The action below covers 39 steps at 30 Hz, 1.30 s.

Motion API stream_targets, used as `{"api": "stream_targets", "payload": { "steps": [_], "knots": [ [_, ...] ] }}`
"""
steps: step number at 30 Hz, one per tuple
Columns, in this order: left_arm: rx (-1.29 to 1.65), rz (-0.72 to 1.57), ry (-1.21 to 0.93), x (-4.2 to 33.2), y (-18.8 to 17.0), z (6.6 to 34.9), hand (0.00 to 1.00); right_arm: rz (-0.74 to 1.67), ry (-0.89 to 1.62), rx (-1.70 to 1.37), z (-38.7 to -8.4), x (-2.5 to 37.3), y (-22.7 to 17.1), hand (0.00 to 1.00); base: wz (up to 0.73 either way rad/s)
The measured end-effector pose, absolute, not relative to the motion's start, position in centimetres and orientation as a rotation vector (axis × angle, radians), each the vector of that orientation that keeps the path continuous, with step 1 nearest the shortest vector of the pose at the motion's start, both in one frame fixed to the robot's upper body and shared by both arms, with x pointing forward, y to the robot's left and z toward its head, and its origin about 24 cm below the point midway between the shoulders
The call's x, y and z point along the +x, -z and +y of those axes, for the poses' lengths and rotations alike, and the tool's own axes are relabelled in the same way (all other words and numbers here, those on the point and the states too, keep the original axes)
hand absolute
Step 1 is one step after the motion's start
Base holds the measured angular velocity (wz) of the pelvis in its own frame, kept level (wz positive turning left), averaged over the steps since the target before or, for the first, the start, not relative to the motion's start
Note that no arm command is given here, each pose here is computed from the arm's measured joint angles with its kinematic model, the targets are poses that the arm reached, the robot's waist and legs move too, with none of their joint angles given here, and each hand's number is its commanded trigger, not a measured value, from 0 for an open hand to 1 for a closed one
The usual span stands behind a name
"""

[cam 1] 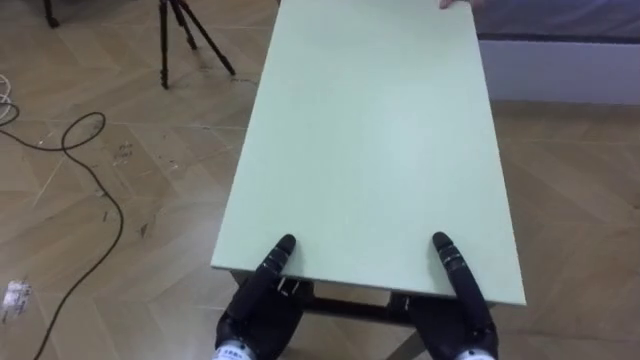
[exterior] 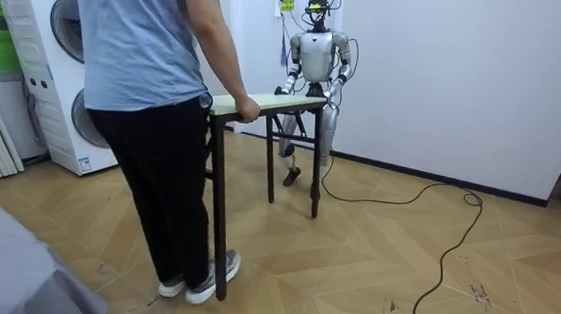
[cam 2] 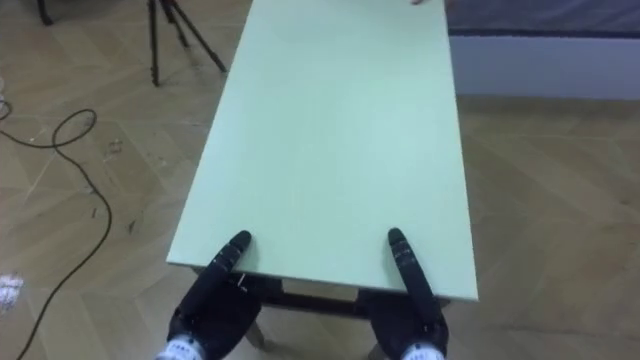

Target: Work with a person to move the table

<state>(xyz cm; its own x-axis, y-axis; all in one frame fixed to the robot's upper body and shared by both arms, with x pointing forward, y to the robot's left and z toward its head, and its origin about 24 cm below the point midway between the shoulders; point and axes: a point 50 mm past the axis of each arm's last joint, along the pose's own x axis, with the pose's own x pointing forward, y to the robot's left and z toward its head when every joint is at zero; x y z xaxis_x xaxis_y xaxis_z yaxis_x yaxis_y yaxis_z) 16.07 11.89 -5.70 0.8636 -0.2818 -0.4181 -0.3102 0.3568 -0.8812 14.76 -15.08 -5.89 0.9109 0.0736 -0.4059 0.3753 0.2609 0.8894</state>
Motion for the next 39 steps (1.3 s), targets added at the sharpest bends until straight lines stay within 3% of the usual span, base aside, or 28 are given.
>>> {"api": "stream_targets", "payload": {
  "steps": [8, 39],
  "knots": [
    [-1.208, 0.516, -0.006, 16.6, 4.6, 12.9, 1.0, 0.38, 0.135, 1.289, -14.5, 16.7, 4.9, 1.0, -0.55],
    [-1.27, 0.503, -0.101, 16.2, 4.5, 12.9, 1.0, 0.393, 0.082, 1.19, -14.0, 18.9, 4.2, 1.0, 0.03]
  ]
}}
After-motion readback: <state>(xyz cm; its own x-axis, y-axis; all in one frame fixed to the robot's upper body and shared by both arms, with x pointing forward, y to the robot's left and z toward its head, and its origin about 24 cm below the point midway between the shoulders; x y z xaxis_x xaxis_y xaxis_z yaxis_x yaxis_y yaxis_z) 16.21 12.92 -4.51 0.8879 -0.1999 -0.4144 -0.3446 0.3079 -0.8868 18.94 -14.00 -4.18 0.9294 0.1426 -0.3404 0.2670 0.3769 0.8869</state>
